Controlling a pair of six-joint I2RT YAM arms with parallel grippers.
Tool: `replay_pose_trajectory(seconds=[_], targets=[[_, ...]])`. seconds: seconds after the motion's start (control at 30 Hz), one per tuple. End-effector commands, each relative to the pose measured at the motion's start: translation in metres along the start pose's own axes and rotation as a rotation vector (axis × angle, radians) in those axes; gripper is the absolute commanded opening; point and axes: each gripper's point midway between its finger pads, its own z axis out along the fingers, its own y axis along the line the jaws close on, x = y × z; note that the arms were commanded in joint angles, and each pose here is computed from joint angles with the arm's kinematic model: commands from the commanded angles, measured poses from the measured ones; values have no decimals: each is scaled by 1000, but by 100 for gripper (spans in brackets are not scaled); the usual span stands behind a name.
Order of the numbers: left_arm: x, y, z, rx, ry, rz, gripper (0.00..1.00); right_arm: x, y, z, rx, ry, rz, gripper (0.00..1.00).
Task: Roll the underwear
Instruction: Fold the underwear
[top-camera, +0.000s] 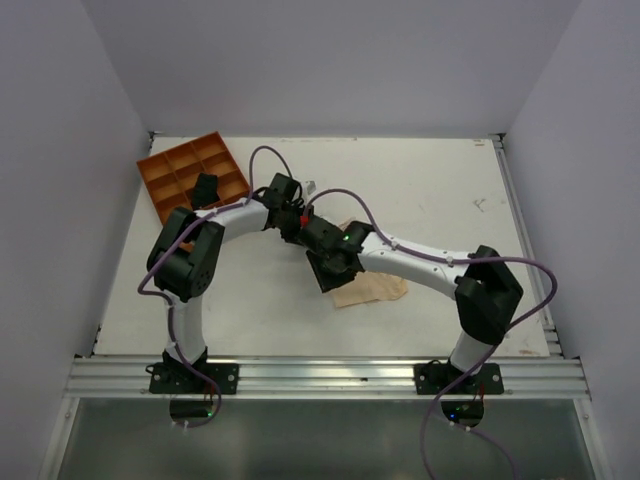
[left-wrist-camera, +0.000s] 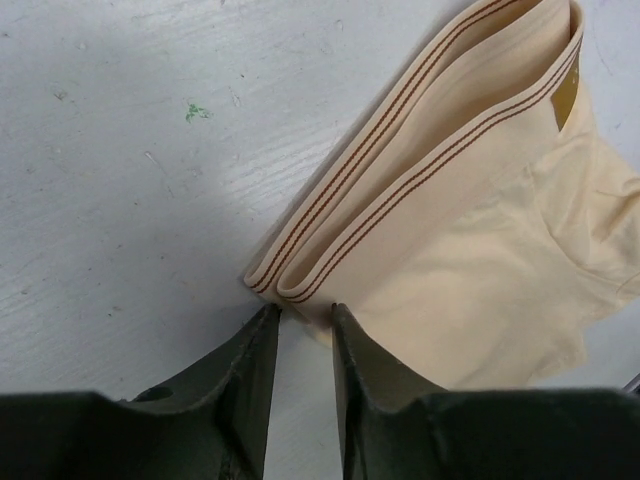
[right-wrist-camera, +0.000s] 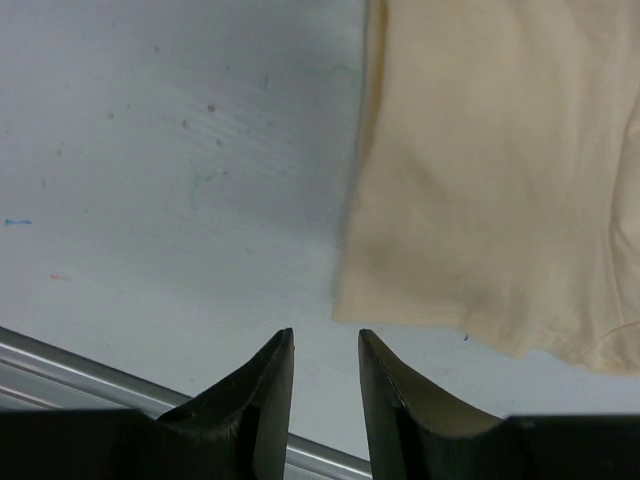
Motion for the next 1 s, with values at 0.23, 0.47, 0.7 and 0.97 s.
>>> replay_pose_trajectory(seconds=[0.23,0.47,0.7,0.97], targets=[[26,23,11,-54,66,-17,30,-6,-1,49,262,-27,-101,35],[31,27,13,-58,83,-14,31,7,-10,59,314,9,-122,33],[32,30,15,-70,92,-9,31,22,-18,58,320,31,-135,32],[36,34,17,-74,103,-15,30,59,-24,65,287,66,-122,21]])
